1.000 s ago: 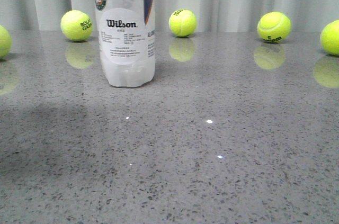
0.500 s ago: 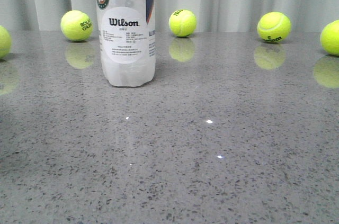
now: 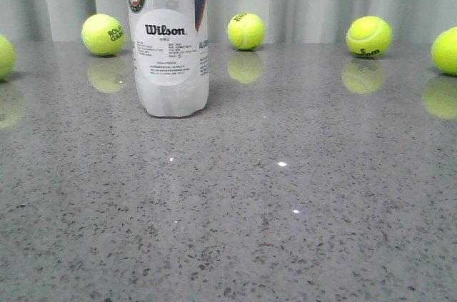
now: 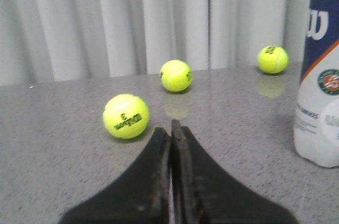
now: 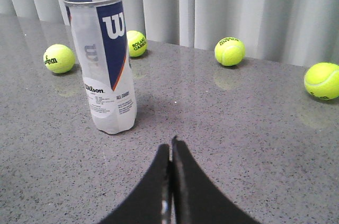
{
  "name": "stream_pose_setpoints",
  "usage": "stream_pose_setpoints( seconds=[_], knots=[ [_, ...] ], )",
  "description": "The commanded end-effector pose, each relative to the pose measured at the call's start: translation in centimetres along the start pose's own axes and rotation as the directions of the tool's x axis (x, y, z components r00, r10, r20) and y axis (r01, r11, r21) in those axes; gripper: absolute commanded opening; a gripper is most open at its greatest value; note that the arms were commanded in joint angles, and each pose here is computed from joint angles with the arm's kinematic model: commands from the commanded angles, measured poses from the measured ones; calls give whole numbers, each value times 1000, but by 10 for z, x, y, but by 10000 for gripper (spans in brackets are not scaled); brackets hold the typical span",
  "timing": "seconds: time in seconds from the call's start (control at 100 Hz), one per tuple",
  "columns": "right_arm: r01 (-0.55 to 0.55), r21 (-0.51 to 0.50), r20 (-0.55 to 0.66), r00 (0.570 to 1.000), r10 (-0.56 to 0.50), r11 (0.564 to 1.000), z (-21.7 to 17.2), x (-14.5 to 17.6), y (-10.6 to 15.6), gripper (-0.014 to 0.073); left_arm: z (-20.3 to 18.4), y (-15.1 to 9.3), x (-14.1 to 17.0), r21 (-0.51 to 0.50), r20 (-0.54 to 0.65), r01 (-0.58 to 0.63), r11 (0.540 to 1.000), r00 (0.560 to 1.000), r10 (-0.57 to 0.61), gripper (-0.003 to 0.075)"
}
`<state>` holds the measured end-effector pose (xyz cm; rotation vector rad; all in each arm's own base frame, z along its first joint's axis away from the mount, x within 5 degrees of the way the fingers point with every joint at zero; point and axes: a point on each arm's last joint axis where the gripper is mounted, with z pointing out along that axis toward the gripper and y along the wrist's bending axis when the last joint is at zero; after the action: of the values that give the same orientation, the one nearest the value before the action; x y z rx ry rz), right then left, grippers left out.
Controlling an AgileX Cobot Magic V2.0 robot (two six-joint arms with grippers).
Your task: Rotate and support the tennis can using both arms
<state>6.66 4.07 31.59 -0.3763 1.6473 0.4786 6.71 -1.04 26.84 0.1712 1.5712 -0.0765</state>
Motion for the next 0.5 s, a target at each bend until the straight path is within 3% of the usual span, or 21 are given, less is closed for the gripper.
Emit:
stream_pose_setpoints(
  seconds=[0.0, 0.3, 0.36, 0.49],
  knots=[
    [13, 9, 99, 995, -14, 1000, -2, -14, 0, -61, -5, 2, 3, -46, 100, 34, 998, 995, -29, -19],
    [13, 9, 99, 995, -14, 1000, -2, -14, 0, -61, -12, 2, 65, -103, 143, 89, 991, 987, -73, -19],
    [13, 9, 99, 995, -14, 1000, -2, -14, 0, -61, -12, 2, 68, -110, 86, 89, 990, 993, -80, -18],
    [13, 9, 98, 995, -14, 1000, -2, -14, 0, -61, -13, 2, 68, -111, 99, 68, 991, 993, -57, -19]
  ],
)
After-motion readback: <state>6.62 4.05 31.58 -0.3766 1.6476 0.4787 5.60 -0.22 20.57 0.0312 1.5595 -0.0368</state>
